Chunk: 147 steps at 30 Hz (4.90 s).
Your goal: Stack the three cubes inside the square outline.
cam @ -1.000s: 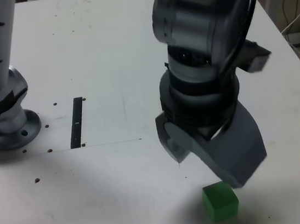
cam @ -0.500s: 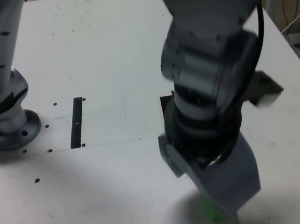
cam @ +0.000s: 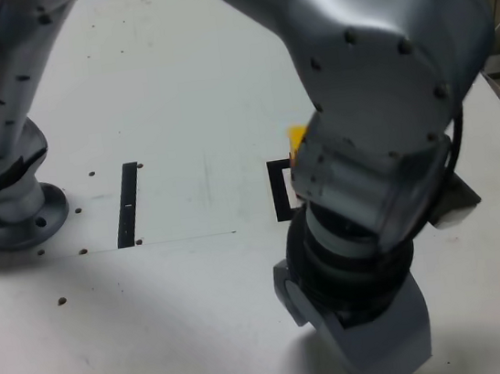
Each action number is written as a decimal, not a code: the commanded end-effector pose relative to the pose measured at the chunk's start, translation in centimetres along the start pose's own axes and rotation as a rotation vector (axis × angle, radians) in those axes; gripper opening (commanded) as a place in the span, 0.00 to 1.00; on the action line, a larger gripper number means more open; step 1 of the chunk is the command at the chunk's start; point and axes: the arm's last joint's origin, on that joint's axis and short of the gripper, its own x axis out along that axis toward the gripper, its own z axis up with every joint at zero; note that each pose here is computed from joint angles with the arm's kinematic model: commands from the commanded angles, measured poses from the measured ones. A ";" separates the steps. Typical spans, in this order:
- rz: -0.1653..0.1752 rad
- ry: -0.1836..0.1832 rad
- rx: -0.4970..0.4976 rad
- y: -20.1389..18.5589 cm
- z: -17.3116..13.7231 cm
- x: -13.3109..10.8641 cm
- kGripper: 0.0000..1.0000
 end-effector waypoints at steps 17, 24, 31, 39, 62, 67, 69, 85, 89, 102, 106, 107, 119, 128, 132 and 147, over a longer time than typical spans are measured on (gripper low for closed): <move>0.040 0.026 -0.060 0.6 1.3 0.6 0.32; 0.043 0.036 -0.061 0.6 1.3 0.6 0.31; 0.043 0.058 -0.066 0.5 1.0 0.7 0.31; 0.025 0.065 -0.096 0.7 0.4 0.2 0.31; -0.017 0.022 -0.778 7.0 -13.2 -7.8 0.30; -0.075 0.029 -0.925 8.9 -16.5 -7.5 0.30; -0.097 0.042 -0.984 9.7 -18.1 -7.1 0.30; -0.229 0.034 -1.144 12.1 -22.5 -6.1 0.30; -0.250 0.035 -1.144 12.8 -21.8 -5.5 0.30; -0.255 0.064 -1.135 14.7 -20.7 -3.4 0.30; -0.255 0.068 -1.135 14.9 -20.6 -3.1 0.30; -0.256 0.070 -1.135 15.0 -20.6 -3.0 0.30; -0.257 0.088 -1.122 15.2 -20.8 -2.5 0.95; -0.252 0.093 -1.121 14.9 -21.0 -2.6 0.98; -0.223 0.082 -1.124 14.3 -21.8 -3.6 0.99; -0.169 0.106 -1.100 7.8 -27.1 -6.1 1.00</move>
